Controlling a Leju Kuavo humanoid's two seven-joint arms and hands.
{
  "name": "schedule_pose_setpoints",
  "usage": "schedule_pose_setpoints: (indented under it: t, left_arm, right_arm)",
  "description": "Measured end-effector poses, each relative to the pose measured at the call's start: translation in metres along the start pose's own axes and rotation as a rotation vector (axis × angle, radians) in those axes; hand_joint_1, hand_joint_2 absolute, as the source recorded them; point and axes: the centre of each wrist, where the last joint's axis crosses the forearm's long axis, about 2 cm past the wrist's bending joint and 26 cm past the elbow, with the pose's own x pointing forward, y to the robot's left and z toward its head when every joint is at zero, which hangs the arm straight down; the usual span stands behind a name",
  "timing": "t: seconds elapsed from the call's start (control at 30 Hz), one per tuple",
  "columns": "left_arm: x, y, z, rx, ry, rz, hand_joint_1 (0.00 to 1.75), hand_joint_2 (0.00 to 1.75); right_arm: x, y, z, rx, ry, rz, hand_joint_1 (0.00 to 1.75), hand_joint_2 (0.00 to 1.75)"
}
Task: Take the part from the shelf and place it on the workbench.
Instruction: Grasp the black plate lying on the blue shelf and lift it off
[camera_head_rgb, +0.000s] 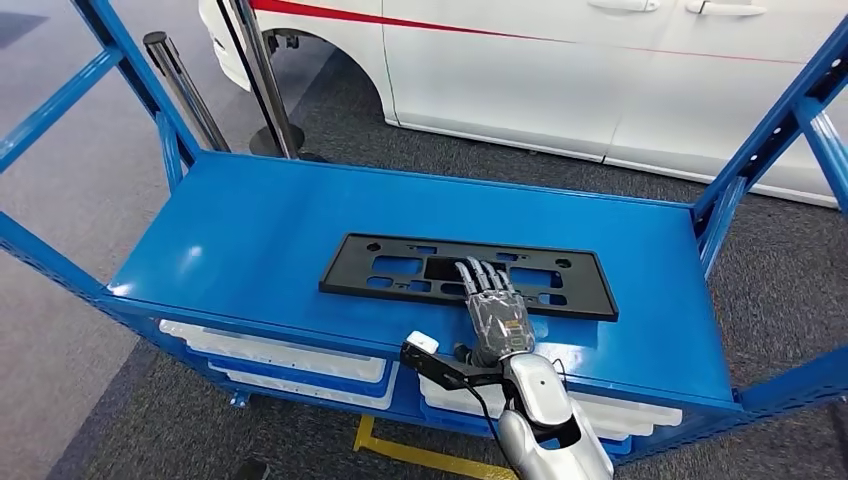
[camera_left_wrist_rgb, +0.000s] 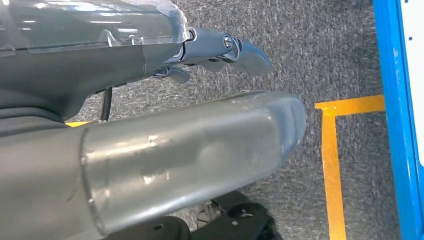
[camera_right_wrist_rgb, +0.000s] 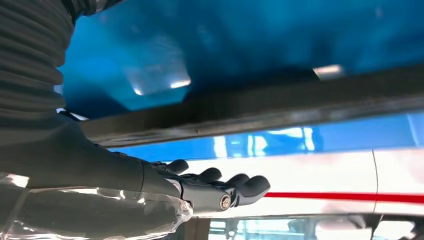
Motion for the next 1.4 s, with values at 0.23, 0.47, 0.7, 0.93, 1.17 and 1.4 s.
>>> schedule_pose_setpoints:
  t: [0.23,0.47,0.7,0.93,1.17,1.4]
  left_arm:
    - [-0.004,-0.001,0.002,-0.002,0.006,0.001,0.0,0.0]
    - [-0.002,-0.002,0.001,-0.007,-0.002,-0.006,0.0,0.0]
    - [-0.01,-0.005,0.006,-0.011,0.005,-0.009,0.0,0.0]
    - [-0.015,-0.008,0.009,-0.02,0.007,-0.005,0.0,0.0]
    - [-0.02,-0.014,0.013,-0.044,0.012,0.005,0.0,0.0]
    - [-0.02,-0.014,0.014,-0.043,0.011,0.006,0.0,0.0]
  right_arm:
    - [-0.006,0.01,-0.003,-0.001,0.026,0.056,0.0,1.75]
    - [-0.013,0.009,-0.007,-0.064,0.066,0.06,0.0,1.75]
    - [-0.016,0.011,-0.007,-0.081,0.08,0.055,0.0,1.75]
    - [-0.017,0.007,-0.009,-0.104,0.107,0.051,0.0,1.75]
    - [-0.022,0.006,-0.008,-0.112,0.158,0.063,0.0,1.75]
    - [-0.024,0.006,-0.007,-0.121,0.183,0.072,0.0,1.75]
